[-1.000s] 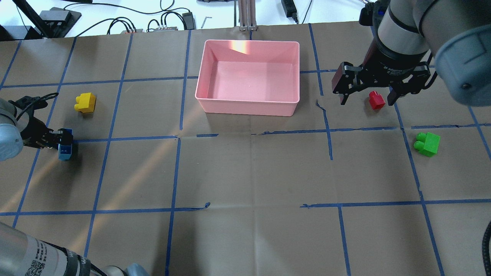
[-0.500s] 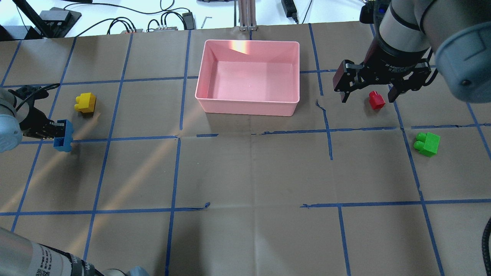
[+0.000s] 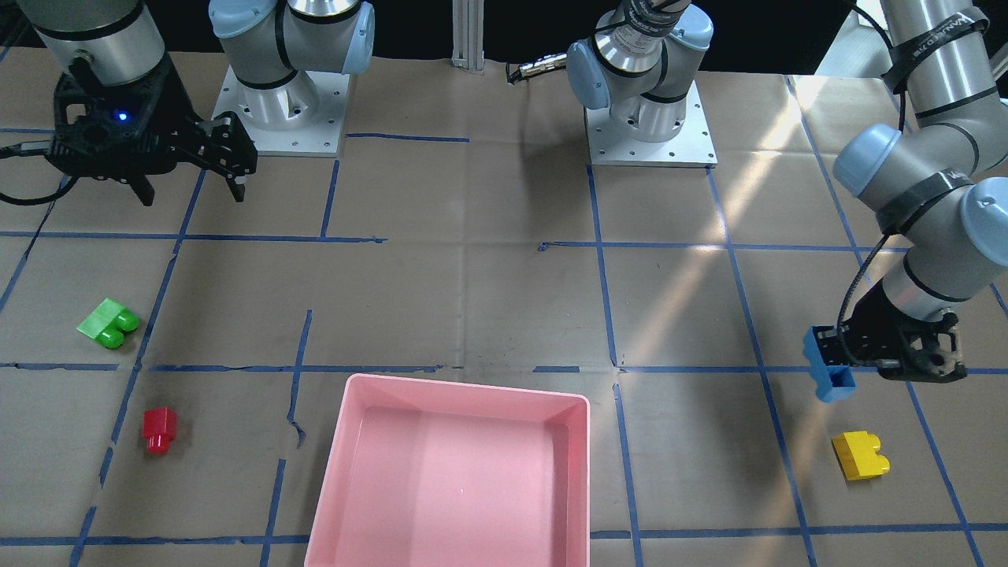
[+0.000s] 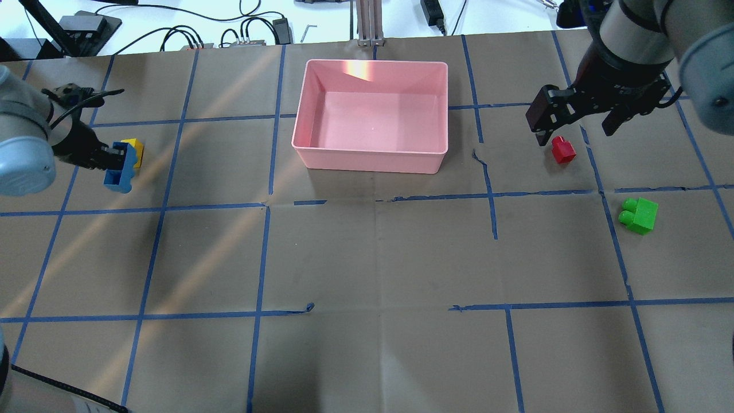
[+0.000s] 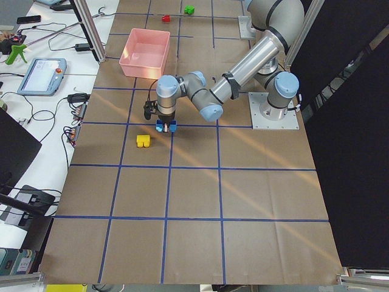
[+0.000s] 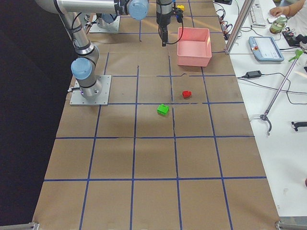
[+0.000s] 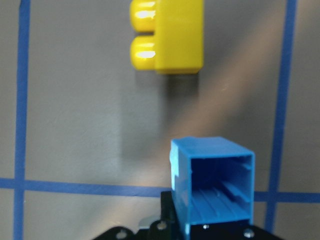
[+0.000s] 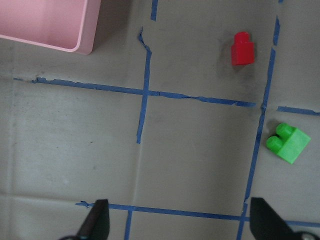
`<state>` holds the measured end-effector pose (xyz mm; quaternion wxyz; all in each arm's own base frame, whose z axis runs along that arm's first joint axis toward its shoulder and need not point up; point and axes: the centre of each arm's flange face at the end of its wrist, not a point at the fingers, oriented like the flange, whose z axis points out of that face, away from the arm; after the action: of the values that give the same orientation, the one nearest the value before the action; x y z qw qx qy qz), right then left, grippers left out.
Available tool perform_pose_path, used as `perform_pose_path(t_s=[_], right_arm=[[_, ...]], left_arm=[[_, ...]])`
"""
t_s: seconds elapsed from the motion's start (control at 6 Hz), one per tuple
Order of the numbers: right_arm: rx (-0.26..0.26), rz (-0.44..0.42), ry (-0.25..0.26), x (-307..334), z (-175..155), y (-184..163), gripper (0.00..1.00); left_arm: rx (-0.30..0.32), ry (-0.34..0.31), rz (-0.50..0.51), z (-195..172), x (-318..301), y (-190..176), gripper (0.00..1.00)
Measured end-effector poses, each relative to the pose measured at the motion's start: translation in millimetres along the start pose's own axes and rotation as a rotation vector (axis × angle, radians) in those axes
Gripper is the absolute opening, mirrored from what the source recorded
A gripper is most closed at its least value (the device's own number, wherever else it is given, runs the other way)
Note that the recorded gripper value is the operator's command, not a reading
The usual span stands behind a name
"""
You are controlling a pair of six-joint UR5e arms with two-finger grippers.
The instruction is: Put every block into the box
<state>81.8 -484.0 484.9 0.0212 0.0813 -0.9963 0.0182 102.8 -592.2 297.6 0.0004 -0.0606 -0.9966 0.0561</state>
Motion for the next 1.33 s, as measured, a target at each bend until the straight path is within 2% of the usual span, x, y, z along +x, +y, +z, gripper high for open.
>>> perform_pose_path(t_s=[0.33, 0.5, 0.67, 1.0, 1.17, 1.33], right_arm=[[0.026, -0.177, 0.018, 57, 18, -20, 1.0], [0.046, -0.202, 0.029, 86, 34, -41, 1.0], [0.06, -0.203, 0.034, 110, 50, -71, 1.0], [0.033, -0.185, 0.013, 142, 97, -135, 1.0], [-0.008, -0.145, -0.012, 149, 132, -152, 1.0], [-0.04, -0.102, -0.03, 152, 171, -160, 1.0]], left_arm=[[-0.004, 0.029, 0.156, -67, 125, -60, 0.0], [-0.005, 0.043, 0.217, -69, 187, -78, 0.0], [-0.009, 0.053, 0.254, -55, 235, -93, 0.0], [0.008, 0.117, 0.208, -30, 293, -130, 0.01], [0.006, 0.138, 0.19, -19, 311, -139, 0.69], [0.004, 0.145, 0.19, -13, 322, -141, 0.99]])
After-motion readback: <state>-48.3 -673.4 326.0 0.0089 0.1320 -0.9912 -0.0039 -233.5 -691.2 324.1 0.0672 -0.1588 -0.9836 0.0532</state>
